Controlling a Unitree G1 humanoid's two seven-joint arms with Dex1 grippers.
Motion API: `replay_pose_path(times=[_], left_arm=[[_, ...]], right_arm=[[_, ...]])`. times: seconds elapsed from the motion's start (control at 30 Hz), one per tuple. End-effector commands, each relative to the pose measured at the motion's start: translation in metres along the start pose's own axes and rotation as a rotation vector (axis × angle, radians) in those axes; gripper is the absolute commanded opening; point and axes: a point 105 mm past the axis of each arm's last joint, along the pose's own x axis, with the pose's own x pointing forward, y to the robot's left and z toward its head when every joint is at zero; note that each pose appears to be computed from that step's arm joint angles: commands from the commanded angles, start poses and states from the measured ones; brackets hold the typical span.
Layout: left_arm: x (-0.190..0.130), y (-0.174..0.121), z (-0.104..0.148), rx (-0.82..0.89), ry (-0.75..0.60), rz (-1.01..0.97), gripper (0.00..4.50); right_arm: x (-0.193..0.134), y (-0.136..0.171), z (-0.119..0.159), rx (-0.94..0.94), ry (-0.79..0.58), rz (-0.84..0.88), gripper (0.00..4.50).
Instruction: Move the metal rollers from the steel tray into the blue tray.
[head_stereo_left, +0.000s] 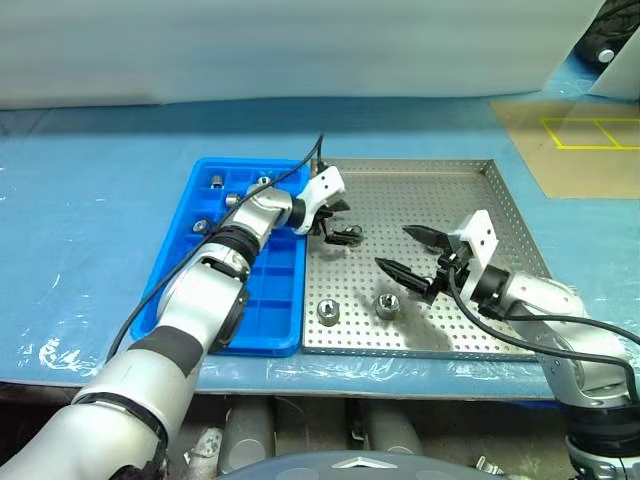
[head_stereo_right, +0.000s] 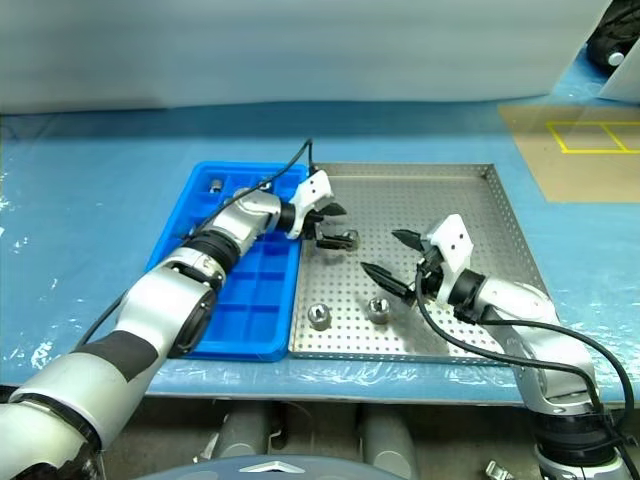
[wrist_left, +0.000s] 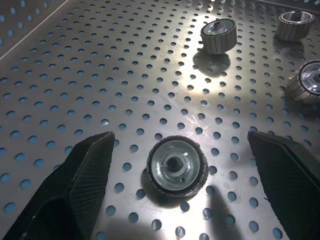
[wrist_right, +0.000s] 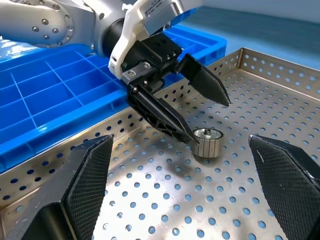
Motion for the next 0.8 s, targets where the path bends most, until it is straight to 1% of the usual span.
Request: replay_pose_path(times=[0.03, 0.13, 0.23, 0.3, 0.4, 0.47, 0.57, 0.63, 0.8], left_arm=[[0.001, 0.002, 0.003, 0.004, -0.001, 0.015, 4.50], [0.006, 0.002, -0.007, -0.032, 0.029, 0.052, 4.50], [0.007, 0.003, -0.022, -0.017, 0.109, 0.086, 4.50], [0.008, 0.003, -0.022, -0.064, 0.097, 0.090, 4.50], [0.009, -0.001, -0.031, -0.019, 0.167, 0.066, 4.50], [0.010, -0.004, -0.033, -0.016, 0.186, 0.046, 4.50], [0.009, -0.003, -0.038, -0.016, 0.216, 0.061, 3.88], [0.007, 0.001, -0.043, -0.001, 0.245, 0.097, 3.28], [0.005, 0.003, -0.046, -0.001, 0.251, 0.108, 3.28]], right_arm=[[-0.006, 0.003, 0.012, -0.024, -0.042, -0.018, 4.48], [-0.008, 0.002, 0.011, -0.022, -0.037, -0.034, 4.48], [-0.008, 0.001, 0.009, -0.018, -0.035, -0.051, 4.48], [-0.008, 0.001, 0.007, -0.017, -0.029, -0.054, 4.48], [-0.006, 0.001, 0.006, -0.018, -0.028, -0.061, 4.48], [-0.005, 0.000, 0.007, -0.017, -0.033, -0.066, 4.48], [-0.006, -0.001, 0.005, -0.016, -0.029, -0.078, 4.50], [-0.006, -0.001, 0.004, -0.013, -0.030, -0.081, 4.50], [-0.005, 0.000, 0.003, -0.013, -0.029, -0.088, 4.50]])
